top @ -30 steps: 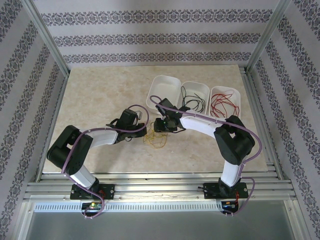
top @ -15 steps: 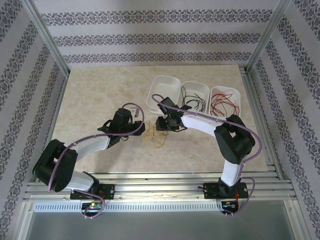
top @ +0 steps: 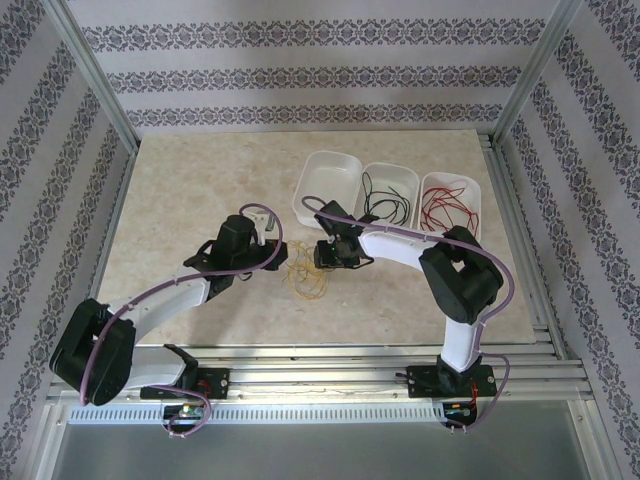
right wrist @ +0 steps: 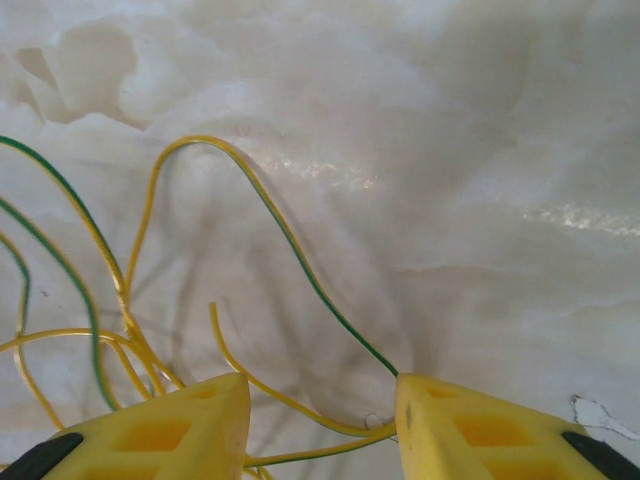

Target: Untangle the cables

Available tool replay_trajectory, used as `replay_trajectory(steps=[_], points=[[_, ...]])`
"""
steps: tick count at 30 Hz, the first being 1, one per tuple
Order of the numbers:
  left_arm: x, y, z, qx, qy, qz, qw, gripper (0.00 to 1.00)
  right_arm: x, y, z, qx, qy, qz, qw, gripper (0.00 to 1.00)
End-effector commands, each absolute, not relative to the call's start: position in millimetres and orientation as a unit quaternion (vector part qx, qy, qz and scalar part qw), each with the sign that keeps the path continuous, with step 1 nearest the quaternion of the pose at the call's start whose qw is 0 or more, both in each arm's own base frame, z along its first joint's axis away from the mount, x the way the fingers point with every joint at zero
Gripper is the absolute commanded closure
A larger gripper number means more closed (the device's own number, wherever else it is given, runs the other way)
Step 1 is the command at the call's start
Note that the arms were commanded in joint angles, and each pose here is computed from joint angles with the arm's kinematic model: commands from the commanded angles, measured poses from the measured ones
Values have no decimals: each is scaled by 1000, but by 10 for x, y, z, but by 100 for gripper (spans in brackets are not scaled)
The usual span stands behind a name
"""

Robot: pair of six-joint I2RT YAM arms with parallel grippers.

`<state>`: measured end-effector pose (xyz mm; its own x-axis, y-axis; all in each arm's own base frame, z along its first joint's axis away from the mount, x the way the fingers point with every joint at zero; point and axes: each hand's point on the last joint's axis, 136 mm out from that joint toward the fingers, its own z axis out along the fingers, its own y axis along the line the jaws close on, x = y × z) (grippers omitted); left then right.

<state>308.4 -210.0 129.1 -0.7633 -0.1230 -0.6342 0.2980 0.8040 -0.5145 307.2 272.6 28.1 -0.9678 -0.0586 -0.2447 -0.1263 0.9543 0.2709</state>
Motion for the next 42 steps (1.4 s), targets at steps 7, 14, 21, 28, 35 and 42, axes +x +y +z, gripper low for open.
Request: replay_trajectory(steps=[7,14,21,28,35,42], points=[[3107,-2042,1696,69,872,-301,379,100,3021,2545,103,-49,988,103,104,56],[3087,-1968,1967,74,860,-292,411,100,2995,2490,47,-49,990,89,97,57],[3077,-1910,2203,77,845,-288,444,100,2971,2423,11,-51,992,74,94,58],[3083,-1912,2438,90,833,-287,464,100,2987,2373,41,-52,992,64,99,58],[3121,-1890,2690,92,818,-283,493,100,2997,2367,59,-51,991,65,101,57],[3102,-1897,2879,92,799,-298,514,100,3030,2422,287,-54,986,90,133,57]])
